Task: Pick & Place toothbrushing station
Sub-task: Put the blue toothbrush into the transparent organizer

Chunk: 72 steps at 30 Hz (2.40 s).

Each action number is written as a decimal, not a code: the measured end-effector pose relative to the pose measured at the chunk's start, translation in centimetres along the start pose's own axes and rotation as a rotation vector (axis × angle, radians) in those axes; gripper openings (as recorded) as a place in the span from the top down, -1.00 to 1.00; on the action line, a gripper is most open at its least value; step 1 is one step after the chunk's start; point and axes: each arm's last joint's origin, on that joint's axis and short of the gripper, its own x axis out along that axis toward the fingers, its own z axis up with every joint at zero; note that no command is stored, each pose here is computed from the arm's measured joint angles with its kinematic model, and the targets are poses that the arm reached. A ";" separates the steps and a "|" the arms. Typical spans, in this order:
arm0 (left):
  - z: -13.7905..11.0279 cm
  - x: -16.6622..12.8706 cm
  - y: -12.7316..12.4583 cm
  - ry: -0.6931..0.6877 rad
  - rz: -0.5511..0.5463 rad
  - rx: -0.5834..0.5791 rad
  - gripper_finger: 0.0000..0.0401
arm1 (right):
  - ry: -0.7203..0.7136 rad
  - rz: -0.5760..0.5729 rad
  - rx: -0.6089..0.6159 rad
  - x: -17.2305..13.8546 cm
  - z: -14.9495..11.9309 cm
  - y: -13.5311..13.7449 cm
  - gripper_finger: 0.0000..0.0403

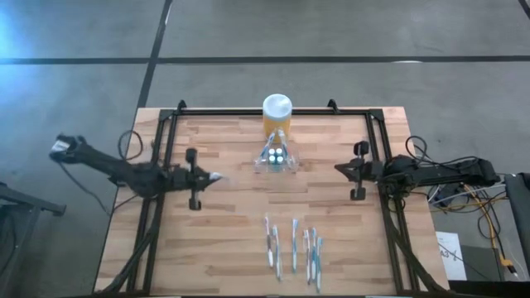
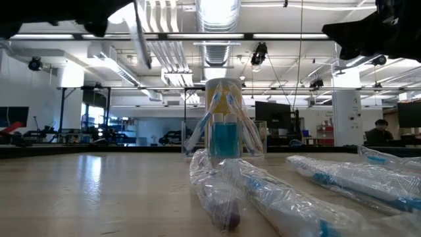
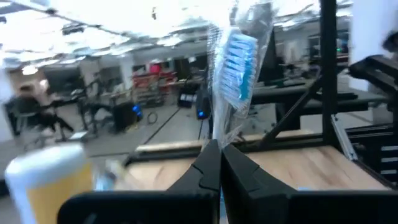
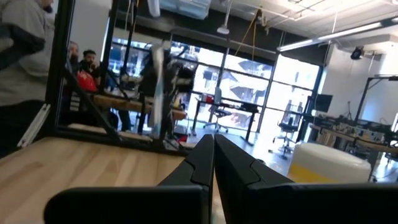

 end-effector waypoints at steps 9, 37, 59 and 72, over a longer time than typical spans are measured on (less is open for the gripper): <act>2.5 4.2 6.4 0.130 0.061 -0.014 0.99 | 0.034 0.009 -0.080 0.2 -0.4 0.1 0.96; -6.2 10.9 9.0 0.290 0.295 -0.139 1.00 | -0.091 -0.048 0.024 0.2 0.9 -0.3 0.96; -12.1 11.7 9.4 0.423 0.491 -0.266 0.99 | -0.092 -0.055 -0.034 0.2 0.9 -0.3 0.96; -11.7 11.5 9.5 0.420 0.499 -0.255 0.88 | -0.107 -0.086 -0.061 0.1 1.1 -0.4 0.96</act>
